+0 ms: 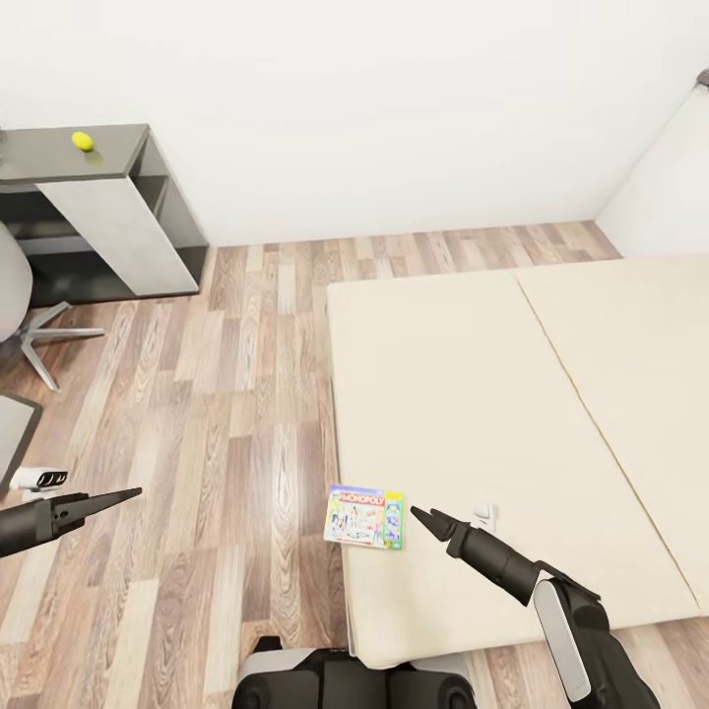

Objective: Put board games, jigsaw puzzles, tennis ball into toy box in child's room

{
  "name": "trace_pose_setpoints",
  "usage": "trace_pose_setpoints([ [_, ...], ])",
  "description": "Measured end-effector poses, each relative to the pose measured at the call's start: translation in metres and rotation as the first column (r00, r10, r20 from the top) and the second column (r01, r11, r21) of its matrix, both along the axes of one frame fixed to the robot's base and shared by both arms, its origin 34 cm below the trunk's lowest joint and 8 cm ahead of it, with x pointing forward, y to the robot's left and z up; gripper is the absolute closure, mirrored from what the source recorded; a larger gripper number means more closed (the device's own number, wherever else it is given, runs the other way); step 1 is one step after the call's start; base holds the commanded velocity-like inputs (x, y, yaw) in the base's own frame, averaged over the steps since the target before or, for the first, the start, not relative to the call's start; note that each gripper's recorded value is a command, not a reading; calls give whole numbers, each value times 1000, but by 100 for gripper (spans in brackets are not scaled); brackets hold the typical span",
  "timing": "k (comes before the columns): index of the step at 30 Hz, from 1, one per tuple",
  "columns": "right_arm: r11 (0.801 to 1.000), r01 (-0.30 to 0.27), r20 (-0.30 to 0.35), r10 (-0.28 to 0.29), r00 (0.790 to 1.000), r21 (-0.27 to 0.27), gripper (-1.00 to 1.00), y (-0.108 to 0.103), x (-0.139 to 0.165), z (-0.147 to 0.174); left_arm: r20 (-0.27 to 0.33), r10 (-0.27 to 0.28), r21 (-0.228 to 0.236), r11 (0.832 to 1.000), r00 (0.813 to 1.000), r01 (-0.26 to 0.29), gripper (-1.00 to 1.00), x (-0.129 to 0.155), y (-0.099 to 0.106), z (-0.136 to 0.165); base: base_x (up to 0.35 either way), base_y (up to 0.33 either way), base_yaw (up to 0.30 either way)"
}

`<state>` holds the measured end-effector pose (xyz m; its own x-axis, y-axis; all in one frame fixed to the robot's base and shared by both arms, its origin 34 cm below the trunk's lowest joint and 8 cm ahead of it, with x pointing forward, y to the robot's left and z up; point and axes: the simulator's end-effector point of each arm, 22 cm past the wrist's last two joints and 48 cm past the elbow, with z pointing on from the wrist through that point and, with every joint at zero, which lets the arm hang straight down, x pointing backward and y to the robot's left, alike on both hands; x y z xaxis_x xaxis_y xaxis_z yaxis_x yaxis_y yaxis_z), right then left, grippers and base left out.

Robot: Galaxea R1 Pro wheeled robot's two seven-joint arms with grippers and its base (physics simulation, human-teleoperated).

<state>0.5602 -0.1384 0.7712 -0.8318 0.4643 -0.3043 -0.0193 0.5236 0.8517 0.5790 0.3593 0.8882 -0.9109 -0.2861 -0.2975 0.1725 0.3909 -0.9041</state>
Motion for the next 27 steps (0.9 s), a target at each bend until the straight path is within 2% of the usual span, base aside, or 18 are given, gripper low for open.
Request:
trace_pose_setpoints([
  [27, 1000, 2, 42, -2, 999, -6, -100, -1, 10, 19, 42, 1, -4, 1000, 999, -1, -100, 4, -1, 20, 0, 0, 0],
])
